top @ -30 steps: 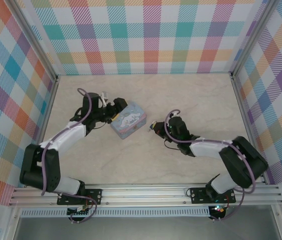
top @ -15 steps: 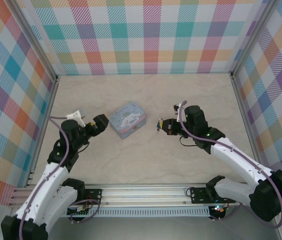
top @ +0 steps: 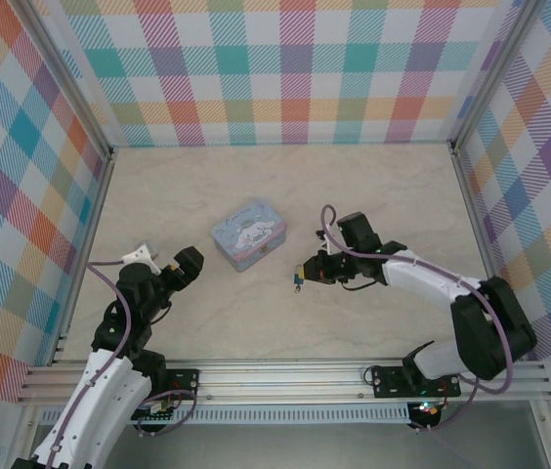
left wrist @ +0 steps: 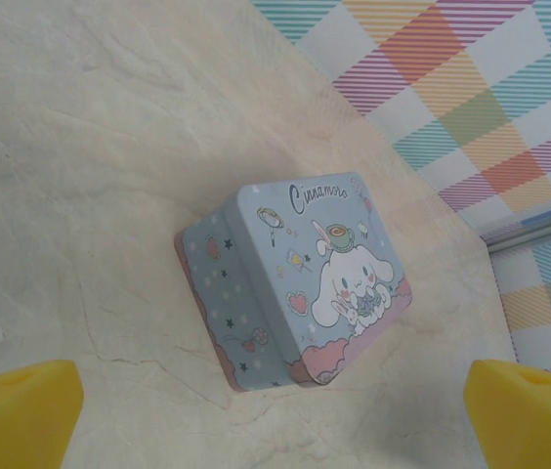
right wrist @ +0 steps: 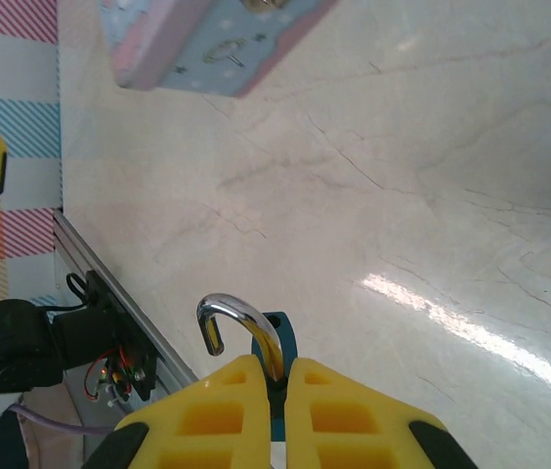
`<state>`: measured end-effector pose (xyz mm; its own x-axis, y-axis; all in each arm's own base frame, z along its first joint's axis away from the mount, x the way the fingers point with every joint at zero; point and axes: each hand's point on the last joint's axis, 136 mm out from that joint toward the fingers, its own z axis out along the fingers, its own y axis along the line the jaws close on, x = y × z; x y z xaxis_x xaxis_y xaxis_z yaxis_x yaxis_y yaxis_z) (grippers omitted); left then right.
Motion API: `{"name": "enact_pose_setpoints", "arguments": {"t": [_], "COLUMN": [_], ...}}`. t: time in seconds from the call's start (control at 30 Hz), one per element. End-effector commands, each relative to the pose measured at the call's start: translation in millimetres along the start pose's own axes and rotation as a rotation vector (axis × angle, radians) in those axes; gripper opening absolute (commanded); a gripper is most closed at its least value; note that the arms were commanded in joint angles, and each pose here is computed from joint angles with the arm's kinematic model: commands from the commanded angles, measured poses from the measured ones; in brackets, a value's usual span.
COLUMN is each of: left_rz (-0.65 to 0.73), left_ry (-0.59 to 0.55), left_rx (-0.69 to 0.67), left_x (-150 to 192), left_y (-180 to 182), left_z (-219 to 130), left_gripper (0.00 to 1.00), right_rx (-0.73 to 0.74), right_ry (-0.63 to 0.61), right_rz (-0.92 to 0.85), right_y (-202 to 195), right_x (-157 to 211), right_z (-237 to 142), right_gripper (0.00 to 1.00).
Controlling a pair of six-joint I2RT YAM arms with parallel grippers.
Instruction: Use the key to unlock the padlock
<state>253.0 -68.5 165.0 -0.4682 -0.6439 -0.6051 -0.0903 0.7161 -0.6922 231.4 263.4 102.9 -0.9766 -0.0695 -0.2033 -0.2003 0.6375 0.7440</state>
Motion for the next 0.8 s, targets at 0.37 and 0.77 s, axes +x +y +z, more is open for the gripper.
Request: {"name": "enact_pose_setpoints", "arguments": {"t": [0.37, 0.77], "left_rz": [-0.011, -0.004], "left_ry": [0.0, 0.001], "left_rx": [-0.019, -0.026], "left_x": [3, -3], "left_y": [9, 3], "left_z": [2, 6], "left_gripper": [1.0, 1.0], "right_rx": [-0.026, 0.072], "right_ry": [0.161, 0.104], "right_rz": [0.116, 0.125], "right_y": [-35, -51], "right_x": [15, 9], "right_z": [43, 35], "right_gripper": [0.09, 0.36]}}
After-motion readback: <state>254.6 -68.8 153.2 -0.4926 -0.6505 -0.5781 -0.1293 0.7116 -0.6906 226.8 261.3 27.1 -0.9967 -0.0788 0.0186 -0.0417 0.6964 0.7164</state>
